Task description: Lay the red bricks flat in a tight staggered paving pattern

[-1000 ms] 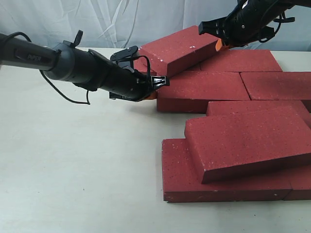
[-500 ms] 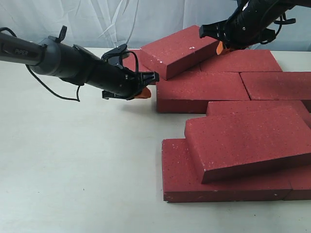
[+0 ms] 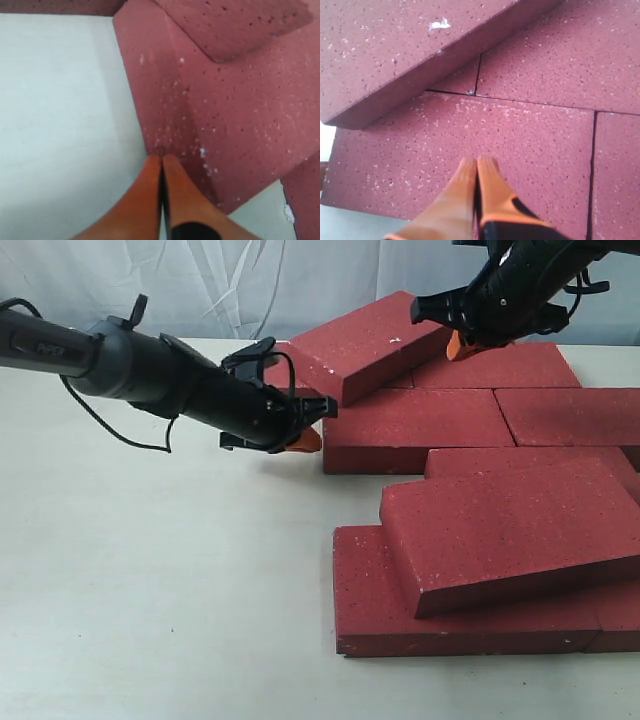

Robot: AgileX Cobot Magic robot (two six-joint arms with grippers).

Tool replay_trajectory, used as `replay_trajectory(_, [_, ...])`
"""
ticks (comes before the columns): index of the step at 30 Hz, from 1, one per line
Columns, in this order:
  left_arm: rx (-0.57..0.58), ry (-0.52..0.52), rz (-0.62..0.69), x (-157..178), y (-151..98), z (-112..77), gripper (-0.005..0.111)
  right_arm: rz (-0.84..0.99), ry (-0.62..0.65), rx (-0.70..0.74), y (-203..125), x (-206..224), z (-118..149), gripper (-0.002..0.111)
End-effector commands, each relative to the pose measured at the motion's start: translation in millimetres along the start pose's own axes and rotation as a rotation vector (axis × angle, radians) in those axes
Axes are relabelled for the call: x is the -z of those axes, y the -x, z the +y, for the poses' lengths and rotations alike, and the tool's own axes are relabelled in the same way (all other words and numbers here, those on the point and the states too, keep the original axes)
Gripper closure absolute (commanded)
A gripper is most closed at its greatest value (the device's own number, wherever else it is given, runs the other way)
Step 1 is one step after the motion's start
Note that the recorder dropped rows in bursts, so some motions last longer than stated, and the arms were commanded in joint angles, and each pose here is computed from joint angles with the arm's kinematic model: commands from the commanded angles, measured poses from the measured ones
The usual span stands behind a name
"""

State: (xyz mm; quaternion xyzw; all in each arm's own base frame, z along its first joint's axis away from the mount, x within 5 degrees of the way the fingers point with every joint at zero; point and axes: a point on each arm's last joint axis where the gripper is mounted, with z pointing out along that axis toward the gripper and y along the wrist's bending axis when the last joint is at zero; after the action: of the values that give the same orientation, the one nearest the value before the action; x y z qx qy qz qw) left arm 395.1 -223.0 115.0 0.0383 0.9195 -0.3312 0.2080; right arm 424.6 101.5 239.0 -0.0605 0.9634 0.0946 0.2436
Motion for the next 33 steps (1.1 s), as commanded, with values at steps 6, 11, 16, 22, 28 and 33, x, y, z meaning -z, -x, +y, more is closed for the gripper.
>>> replay_trajectory(6, [0.061,0.024,0.124,40.0,7.1,24.6,0.107,0.113,-0.008,0.004,-10.0,10.1,-1.9,0.109])
replay_trajectory(11, [-0.015,0.117,0.159,62.8,-1.4,22.8,0.107,0.153,-0.007,0.008,-13.6,22.7,-0.4,0.109])
replay_trajectory(16, [-0.085,0.148,0.161,85.8,-10.0,16.5,0.107,0.177,-0.014,0.018,-19.4,38.6,0.3,0.109])
replay_trajectory(22, [-0.15,0.172,0.179,109.8,-23.8,10.0,0.107,0.17,-0.029,0.019,-41.7,41.3,-3.3,0.109])
replay_trajectory(28, [-0.205,0.183,0.218,124.9,-33.3,5.2,0.107,0.188,-0.065,0.034,-64.9,39.0,-9.4,0.109])
replay_trajectory(33, [-0.234,0.202,0.229,134.9,-37.8,0.0,0.107,0.191,-0.086,0.055,-72.0,46.8,-11.4,0.109])
